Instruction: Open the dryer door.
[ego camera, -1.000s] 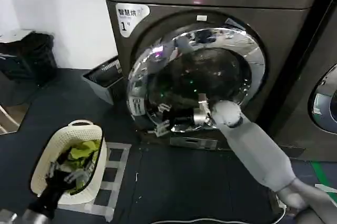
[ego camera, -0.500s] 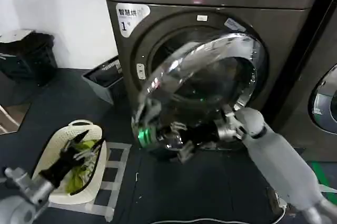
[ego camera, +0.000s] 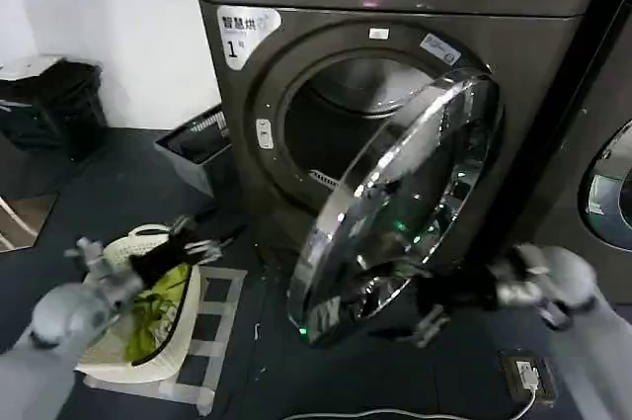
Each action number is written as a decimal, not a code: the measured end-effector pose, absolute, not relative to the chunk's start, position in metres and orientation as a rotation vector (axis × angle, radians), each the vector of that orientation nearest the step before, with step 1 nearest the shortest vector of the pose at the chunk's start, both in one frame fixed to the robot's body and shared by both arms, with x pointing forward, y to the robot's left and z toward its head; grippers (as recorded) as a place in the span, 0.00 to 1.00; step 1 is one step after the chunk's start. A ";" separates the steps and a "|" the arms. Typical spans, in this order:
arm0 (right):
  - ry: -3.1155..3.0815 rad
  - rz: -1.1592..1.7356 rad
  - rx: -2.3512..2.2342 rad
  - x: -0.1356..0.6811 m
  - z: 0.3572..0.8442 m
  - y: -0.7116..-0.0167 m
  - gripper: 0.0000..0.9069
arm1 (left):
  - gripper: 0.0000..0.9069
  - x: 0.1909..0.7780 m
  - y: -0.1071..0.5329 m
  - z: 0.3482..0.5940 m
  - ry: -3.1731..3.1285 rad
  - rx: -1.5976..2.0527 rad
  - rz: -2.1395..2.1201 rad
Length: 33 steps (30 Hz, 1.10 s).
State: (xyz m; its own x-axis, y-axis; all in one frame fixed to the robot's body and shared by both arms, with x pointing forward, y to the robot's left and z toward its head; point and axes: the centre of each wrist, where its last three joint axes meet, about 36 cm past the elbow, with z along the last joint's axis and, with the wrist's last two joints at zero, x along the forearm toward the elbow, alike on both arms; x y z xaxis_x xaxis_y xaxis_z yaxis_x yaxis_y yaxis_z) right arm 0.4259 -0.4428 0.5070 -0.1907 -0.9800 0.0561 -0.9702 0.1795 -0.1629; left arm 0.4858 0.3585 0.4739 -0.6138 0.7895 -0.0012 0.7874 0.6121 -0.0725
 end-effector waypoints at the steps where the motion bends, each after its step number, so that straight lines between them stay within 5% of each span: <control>1: 2.413 -0.264 -1.905 0.416 0.506 -0.456 1.00 | 1.00 0.491 0.352 0.475 -2.782 -1.400 0.102; 13: 2.900 -0.316 -0.825 0.295 0.529 -0.583 1.00 | 1.00 0.528 0.260 0.479 -2.617 -1.826 0.118; 22: 3.008 -0.360 0.213 0.228 0.576 -0.622 1.00 | 1.00 0.531 0.219 0.475 -2.475 -2.038 0.107; 33: 2.879 -0.555 0.938 0.173 0.626 -0.648 1.00 | 1.00 0.509 0.176 0.471 -2.327 -2.162 0.094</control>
